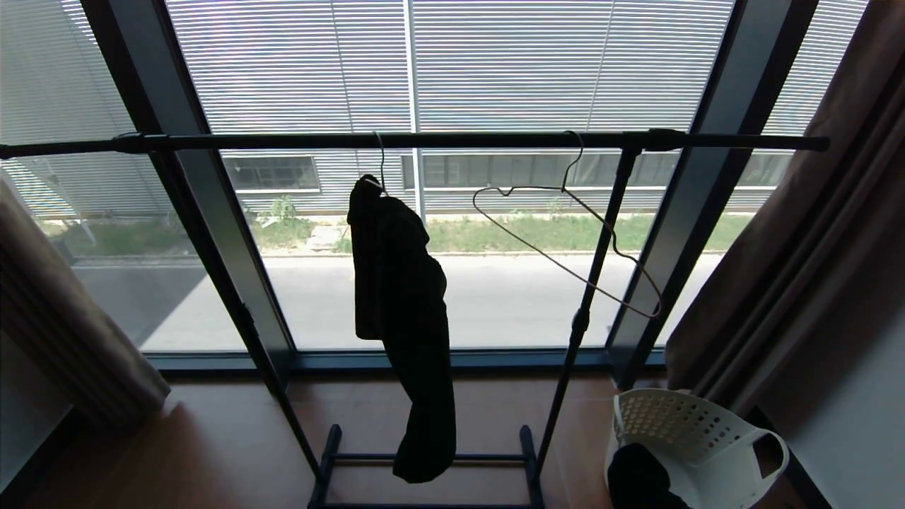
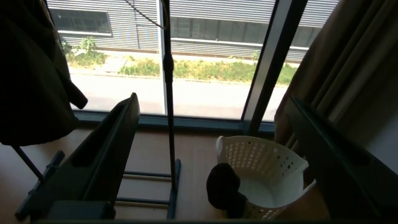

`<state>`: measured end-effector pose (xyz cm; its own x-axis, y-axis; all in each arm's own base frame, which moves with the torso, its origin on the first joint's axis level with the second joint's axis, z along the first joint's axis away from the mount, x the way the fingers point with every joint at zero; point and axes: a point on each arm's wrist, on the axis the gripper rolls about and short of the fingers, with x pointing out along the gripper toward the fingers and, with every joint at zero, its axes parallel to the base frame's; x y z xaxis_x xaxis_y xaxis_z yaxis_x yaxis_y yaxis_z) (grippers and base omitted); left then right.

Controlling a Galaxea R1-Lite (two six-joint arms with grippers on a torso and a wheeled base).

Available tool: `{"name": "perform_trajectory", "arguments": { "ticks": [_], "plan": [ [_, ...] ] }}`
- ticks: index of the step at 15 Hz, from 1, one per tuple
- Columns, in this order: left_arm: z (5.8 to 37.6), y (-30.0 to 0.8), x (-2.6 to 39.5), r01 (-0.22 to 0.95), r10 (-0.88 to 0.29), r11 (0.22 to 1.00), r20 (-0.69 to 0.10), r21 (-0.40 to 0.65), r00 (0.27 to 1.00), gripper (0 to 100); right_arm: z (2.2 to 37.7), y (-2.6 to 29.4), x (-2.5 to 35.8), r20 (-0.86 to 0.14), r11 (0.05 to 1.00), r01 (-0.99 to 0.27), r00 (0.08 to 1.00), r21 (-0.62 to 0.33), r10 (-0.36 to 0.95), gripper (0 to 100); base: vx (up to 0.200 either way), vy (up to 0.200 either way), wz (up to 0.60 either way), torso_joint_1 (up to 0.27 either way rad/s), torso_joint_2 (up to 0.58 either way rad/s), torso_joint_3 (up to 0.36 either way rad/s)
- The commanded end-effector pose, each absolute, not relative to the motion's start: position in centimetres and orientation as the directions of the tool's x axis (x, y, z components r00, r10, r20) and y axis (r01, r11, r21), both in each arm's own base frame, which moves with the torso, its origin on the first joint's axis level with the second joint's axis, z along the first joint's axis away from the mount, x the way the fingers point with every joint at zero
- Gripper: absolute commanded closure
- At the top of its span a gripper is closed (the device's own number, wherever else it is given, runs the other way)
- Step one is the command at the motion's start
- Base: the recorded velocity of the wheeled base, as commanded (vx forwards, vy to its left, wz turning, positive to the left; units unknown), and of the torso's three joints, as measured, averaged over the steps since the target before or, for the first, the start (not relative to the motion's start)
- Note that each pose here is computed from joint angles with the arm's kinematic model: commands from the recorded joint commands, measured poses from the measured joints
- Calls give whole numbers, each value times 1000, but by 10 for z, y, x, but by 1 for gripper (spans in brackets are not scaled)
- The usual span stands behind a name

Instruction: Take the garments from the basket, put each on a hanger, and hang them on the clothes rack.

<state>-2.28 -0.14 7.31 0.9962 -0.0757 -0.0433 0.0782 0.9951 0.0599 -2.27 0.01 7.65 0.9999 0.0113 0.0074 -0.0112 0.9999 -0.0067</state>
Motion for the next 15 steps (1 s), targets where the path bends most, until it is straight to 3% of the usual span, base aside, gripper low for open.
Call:
{"name": "perform_trajectory", "arguments": {
  "ticks": [1, 15],
  "plan": [
    [73, -1, -23, 78, -75, 995, -44, 60, 996, 0, 77, 0, -23, 9, 1000, -12, 1000, -6, 12, 0, 0, 0, 0, -144, 373, 217],
    [73, -1, -23, 84, -81, 995, -44, 63, 996, 0, 77, 0, -23, 9, 1000, -8, 1000, -2, 8, 0, 0, 0, 0, -179, 501, 322]
  ]
}}
